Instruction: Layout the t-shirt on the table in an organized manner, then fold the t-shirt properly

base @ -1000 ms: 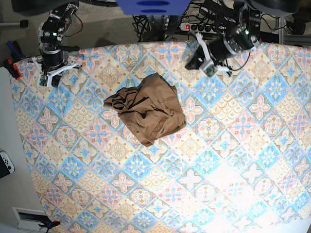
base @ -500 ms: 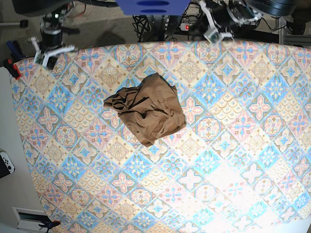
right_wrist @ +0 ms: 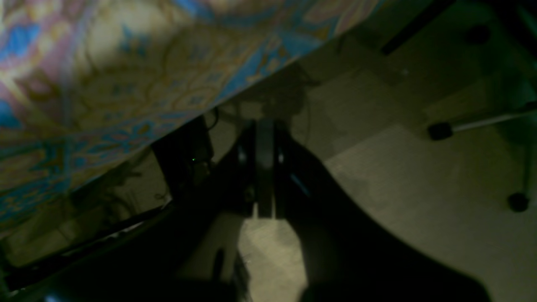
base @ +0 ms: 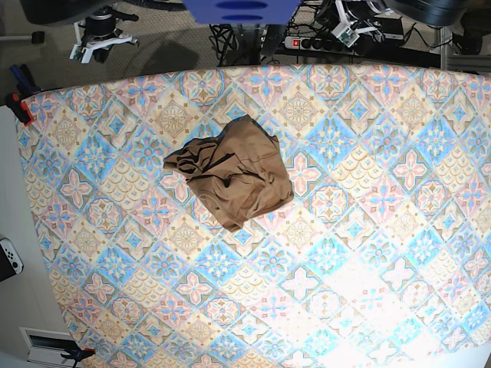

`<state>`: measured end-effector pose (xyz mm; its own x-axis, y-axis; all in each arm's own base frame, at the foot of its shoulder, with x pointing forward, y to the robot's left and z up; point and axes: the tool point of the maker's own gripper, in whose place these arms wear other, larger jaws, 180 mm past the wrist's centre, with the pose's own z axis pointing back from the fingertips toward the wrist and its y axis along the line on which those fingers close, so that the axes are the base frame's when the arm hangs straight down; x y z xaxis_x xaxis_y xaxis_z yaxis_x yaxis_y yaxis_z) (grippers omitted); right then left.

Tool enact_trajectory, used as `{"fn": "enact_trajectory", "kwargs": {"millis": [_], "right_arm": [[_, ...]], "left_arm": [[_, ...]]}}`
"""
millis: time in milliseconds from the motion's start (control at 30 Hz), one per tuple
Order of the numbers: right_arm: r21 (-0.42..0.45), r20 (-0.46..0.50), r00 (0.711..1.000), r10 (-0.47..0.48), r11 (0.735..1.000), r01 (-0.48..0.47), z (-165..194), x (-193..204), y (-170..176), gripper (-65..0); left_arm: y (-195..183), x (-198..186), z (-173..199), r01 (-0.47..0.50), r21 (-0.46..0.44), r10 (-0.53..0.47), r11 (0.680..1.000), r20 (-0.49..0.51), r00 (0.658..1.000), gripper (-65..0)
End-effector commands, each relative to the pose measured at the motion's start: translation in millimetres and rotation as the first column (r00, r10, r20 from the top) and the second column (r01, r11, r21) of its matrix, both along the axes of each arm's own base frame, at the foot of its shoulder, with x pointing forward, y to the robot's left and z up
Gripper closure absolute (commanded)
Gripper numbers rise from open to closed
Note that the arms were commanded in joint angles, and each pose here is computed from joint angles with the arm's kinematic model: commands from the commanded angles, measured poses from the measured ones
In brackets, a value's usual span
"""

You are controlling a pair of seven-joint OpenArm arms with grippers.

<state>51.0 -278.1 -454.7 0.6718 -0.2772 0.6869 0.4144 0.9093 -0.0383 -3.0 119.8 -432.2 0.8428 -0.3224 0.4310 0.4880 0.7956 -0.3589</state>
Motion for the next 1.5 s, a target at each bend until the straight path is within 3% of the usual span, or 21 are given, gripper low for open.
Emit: {"fn": "enact_trajectory", "kwargs": {"millis": [0, 167, 433, 600, 700, 800, 900, 1033, 1233, 1300, 1467], "right_arm": [[-0.012, -0.011, 1.000, -0.013, 1.000, 0.013, -1, -14, -5, 0.0], [0.051, -0.090, 0.993, -0.071, 0.996, 0.076, -39, -57, 6, 0.0], [0.118, -0.204, 0.971, -0.125, 0.981, 0.151, -76, -113, 25, 0.0], [0.101, -0.295, 0.949, -0.112, 0.984, 0.148, -87, -144, 1, 0.0], [0.123, -0.353, 0.929, -0.114, 0.978, 0.166, -97, -168, 1, 0.0], [0.210, -0.286, 0.957, -0.056, 0.970, 0.120, -106, -134, 1, 0.0], [0.245, -0.208, 0.977, -0.045, 0.965, 0.096, -118, -82, -5, 0.0], [0.279, -0.301, 0.949, -0.089, 0.944, 0.177, -133, -120, 4, 0.0], [0.283, -0.306, 0.942, -0.142, 0.931, 0.232, -139, -140, 11, 0.0], [0.303, -0.358, 0.921, -0.156, 0.913, 0.272, -145, -162, 24, 0.0], [0.361, -0.351, 0.909, -0.223, 0.864, 0.351, -167, -131, 39, 0.0]], "left_arm": [[0, -7, 1, -0.009, -0.017, 0.009, 1.000, -0.013, 1.000, 0.0], [0, -12, -21, -0.056, -0.010, 0.055, 0.998, -0.059, 0.997, 0.0], [6, -26, -60, -0.044, 0.129, 0.059, 0.991, -0.116, 0.991, 0.0], [3, -23, -75, -0.034, 0.168, 0.056, 0.985, -0.126, 0.990, 0.0], [-8, -25, -91, -0.066, 0.139, 0.082, 0.988, -0.113, 0.990, 0.0], [-15, -42, -114, -0.059, 0.129, 0.080, 0.990, -0.159, 0.984, 0.0], [-4, -56, -134, -0.138, 0.134, 0.164, 0.981, -0.209, 0.964, 0.0], [7, -62, -153, -0.224, 0.136, 0.251, 0.965, -0.231, 0.940, 0.0], [32, -68, -175, -0.239, 0.182, 0.279, 0.954, -0.244, 0.929, 0.0], [45, -65, -183, -0.244, 0.198, 0.291, 0.949, -0.260, 0.921, 0.0], [70, -55, -198, -0.234, 0.242, 0.301, 0.942, -0.292, 0.908, 0.0]]}}
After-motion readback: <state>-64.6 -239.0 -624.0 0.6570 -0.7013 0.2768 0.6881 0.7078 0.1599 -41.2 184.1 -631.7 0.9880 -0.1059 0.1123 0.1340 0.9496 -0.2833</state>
